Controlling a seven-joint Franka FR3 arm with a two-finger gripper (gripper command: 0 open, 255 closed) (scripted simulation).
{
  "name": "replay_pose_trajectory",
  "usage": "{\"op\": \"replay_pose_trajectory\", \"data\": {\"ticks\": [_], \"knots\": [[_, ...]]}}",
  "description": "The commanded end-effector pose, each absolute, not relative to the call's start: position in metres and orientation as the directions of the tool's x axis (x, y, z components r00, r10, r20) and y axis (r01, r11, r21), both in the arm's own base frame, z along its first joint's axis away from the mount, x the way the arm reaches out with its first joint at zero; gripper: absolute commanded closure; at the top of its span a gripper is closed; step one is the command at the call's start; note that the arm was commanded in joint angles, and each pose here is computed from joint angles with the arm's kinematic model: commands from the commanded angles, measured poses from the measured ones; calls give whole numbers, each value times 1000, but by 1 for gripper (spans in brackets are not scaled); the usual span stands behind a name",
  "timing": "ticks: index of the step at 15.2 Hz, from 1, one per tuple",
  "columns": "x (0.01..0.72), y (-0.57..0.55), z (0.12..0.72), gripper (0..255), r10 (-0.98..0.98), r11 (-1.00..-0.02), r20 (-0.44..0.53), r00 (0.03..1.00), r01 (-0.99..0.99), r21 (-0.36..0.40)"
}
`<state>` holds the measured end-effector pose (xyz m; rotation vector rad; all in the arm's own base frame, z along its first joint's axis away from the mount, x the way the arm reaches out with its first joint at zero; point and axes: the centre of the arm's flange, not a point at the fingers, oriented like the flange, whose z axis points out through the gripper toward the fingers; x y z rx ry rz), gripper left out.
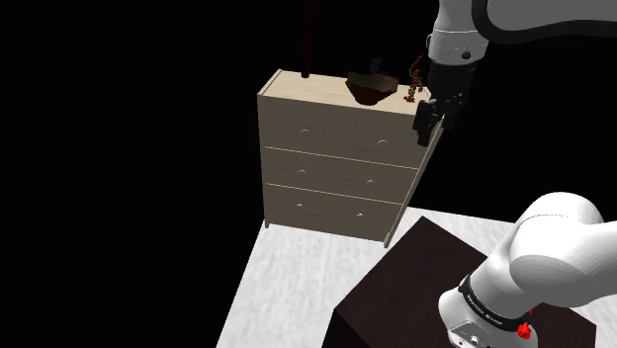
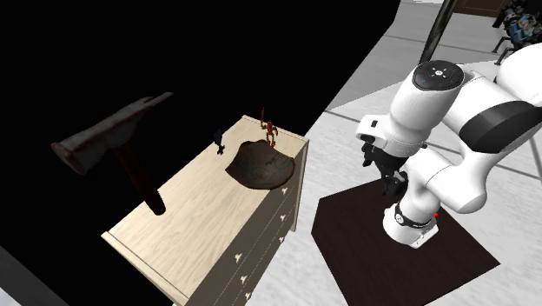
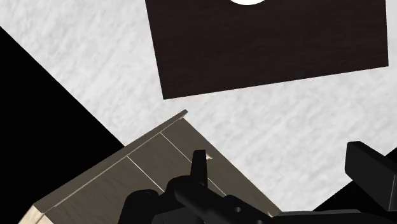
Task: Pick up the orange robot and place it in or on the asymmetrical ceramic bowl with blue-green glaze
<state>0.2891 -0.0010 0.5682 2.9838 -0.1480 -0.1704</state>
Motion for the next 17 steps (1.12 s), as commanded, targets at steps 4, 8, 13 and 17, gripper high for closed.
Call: {"op": "replay_pose_trajectory", "data": {"ticks": [4, 8, 13, 17], "knots": [[304, -38, 576, 0, -84, -989, -79, 993, -73, 129], [325, -86, 585, 0, -54, -994, -42, 998, -50, 97], [353, -146, 596, 0, -19, -998, 5, 1000, -19, 57], [377, -194, 604, 0, 8, -1000, 44, 999, 7, 27]]}}
